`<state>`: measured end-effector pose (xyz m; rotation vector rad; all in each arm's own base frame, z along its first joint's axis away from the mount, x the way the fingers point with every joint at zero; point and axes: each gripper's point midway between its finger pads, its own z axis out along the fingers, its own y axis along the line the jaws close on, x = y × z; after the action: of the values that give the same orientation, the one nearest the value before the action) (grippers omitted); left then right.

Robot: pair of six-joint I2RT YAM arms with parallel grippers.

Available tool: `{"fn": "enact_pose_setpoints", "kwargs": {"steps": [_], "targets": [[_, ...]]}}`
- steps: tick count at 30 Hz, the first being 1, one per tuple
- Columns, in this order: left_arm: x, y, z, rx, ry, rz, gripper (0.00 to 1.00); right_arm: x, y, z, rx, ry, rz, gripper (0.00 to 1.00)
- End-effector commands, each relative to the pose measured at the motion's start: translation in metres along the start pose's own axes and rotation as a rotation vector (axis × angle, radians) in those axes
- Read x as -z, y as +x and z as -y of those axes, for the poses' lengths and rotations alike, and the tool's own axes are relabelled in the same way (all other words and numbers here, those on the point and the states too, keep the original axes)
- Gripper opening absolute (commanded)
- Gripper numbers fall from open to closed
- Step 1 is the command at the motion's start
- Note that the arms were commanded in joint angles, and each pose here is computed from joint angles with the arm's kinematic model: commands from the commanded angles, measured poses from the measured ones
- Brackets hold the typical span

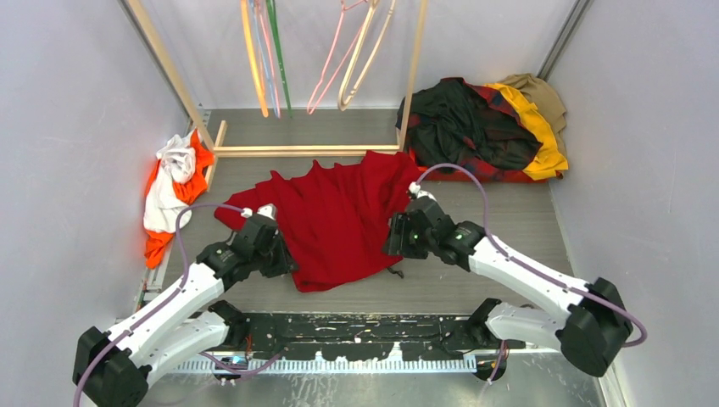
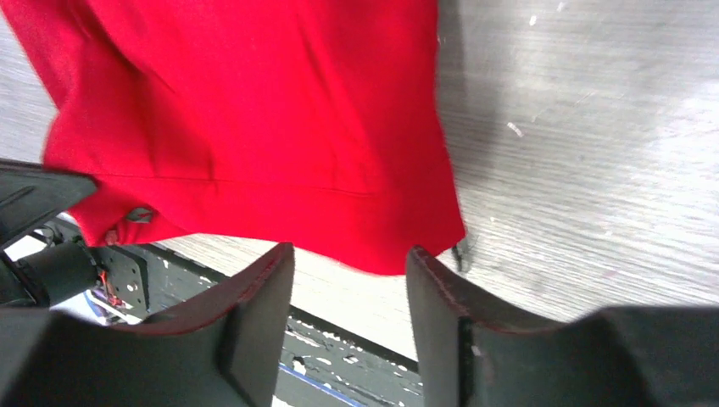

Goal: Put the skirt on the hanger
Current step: Flatten out the skirt at the center of the board.

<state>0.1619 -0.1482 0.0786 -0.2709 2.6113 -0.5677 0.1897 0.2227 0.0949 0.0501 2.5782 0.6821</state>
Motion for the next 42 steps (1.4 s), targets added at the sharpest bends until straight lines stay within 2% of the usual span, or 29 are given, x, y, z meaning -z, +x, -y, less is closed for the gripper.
{"fn": "enact_pose_setpoints", "kwargs": {"steps": [1,3,6,8,14,19,24,29,30,33,37,42], "targets": [[0.001,-0.011,0.007,0.006,0.019,0.052,0.11,0.048,-0.050,-0.021,0.059,0.005,0.167,0.64],[0.001,-0.009,0.004,-0.005,0.003,0.040,0.15,0.071,-0.070,-0.030,0.116,0.031,0.199,0.70],[-0.001,-0.008,0.004,-0.012,0.000,0.026,0.25,0.109,-0.111,-0.057,0.179,0.036,0.279,0.70],[-0.002,-0.008,0.003,-0.018,-0.006,0.028,0.28,0.129,-0.143,-0.082,0.209,0.017,0.350,0.70],[-0.003,-0.012,0.001,-0.035,-0.027,0.037,0.28,0.179,-0.246,-0.170,0.264,-0.059,0.566,0.66],[-0.001,-0.017,0.002,-0.040,-0.026,0.059,0.28,0.193,-0.304,-0.205,0.270,-0.033,0.695,0.66],[0.004,-0.020,0.004,-0.045,-0.019,0.075,0.28,0.172,-0.330,-0.215,0.251,-0.003,0.761,0.70],[0.006,-0.020,0.004,-0.045,-0.014,0.080,0.28,0.153,-0.349,-0.204,0.211,0.082,0.808,0.70],[0.006,-0.020,0.004,-0.046,-0.013,0.078,0.28,0.152,-0.353,-0.199,0.202,0.106,0.820,0.69],[0.006,-0.020,0.004,-0.049,-0.012,0.077,0.28,0.159,-0.364,-0.187,0.178,0.156,0.861,0.55],[0.006,-0.021,0.006,-0.051,-0.006,0.078,0.27,0.174,-0.375,-0.173,0.158,0.200,0.905,0.54],[0.004,-0.021,0.008,-0.053,-0.002,0.074,0.27,0.192,-0.372,-0.178,0.170,0.127,0.902,0.64]]}}
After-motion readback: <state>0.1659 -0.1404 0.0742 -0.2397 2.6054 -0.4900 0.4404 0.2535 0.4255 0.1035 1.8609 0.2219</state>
